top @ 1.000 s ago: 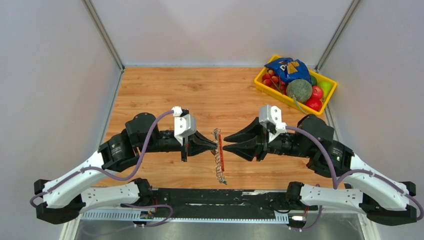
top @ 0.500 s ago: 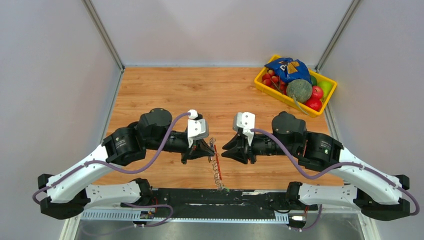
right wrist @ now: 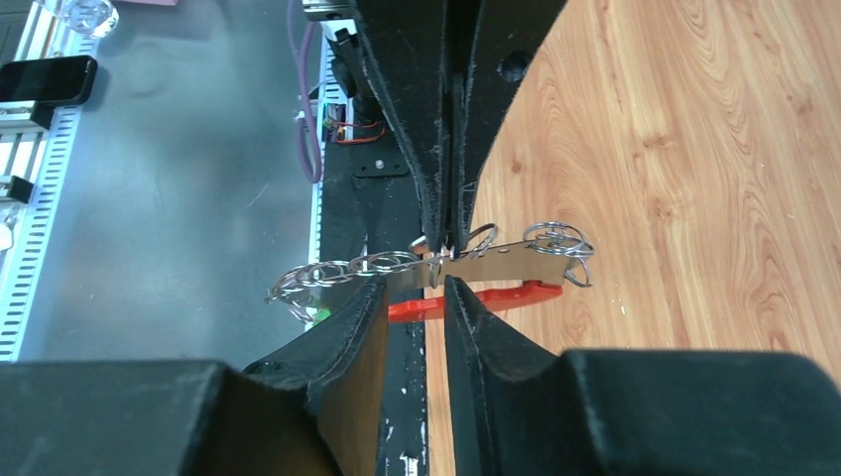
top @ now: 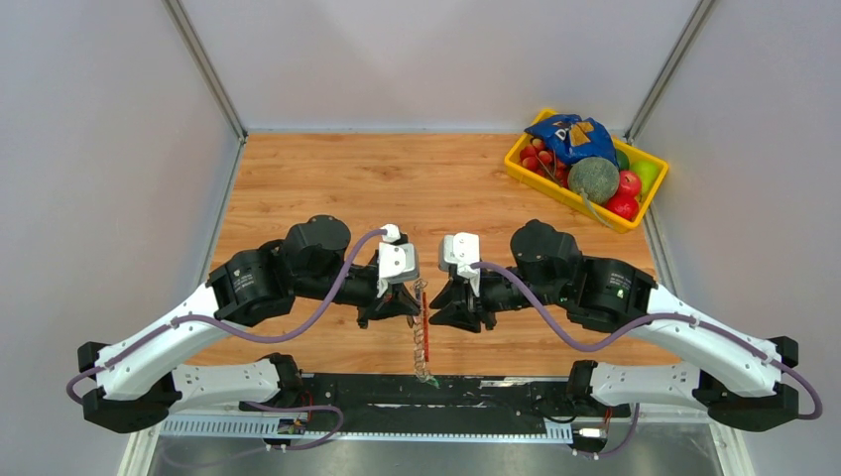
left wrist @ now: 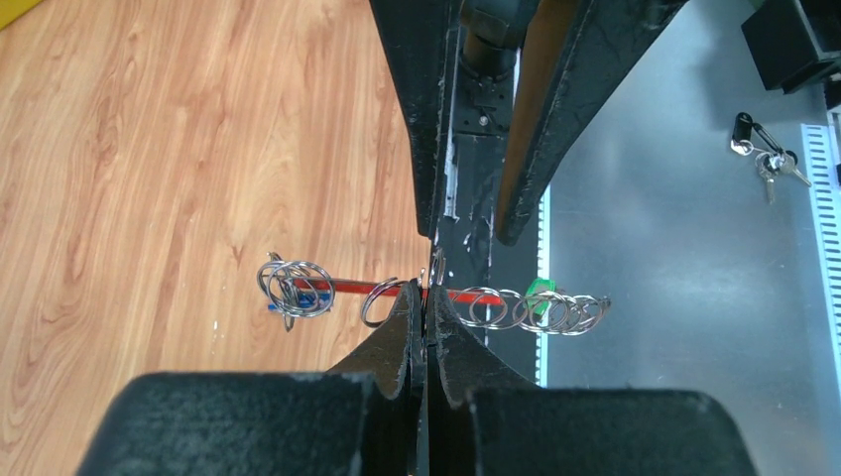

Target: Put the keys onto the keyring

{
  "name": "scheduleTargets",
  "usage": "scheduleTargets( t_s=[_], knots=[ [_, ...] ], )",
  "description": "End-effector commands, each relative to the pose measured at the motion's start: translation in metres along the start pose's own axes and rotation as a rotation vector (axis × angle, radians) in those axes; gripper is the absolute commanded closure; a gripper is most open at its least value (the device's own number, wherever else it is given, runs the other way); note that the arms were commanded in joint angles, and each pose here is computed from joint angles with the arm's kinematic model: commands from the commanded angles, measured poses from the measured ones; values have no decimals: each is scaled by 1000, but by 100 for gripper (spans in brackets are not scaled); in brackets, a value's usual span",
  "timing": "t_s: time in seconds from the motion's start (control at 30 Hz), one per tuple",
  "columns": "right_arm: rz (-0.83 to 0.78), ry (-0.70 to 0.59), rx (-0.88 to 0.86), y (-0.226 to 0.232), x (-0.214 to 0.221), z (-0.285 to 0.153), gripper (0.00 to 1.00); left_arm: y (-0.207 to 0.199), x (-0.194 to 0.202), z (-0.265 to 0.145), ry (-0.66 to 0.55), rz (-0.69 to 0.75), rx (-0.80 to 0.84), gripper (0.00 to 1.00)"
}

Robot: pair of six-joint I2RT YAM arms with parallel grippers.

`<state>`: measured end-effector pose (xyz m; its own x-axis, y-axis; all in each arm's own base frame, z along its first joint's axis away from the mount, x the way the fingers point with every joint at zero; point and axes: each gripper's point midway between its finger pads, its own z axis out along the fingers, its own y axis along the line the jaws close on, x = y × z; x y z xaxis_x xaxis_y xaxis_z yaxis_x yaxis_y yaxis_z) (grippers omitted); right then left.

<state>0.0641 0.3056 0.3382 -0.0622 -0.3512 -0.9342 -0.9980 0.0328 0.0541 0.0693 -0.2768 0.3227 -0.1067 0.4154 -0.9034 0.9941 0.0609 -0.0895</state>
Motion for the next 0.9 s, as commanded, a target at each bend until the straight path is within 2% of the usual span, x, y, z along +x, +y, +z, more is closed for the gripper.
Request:
scheduleTargets(
  t_s=[0.0, 0.87],
  knots=[
    [-46, -53, -57, 10, -14, 0, 69, -3, -22, -9, -56, 52, 6, 100],
    [-32, -44, -32, -2, -12, 21, 73, -7, -24, -16, -77, 59, 8, 100]
  ],
)
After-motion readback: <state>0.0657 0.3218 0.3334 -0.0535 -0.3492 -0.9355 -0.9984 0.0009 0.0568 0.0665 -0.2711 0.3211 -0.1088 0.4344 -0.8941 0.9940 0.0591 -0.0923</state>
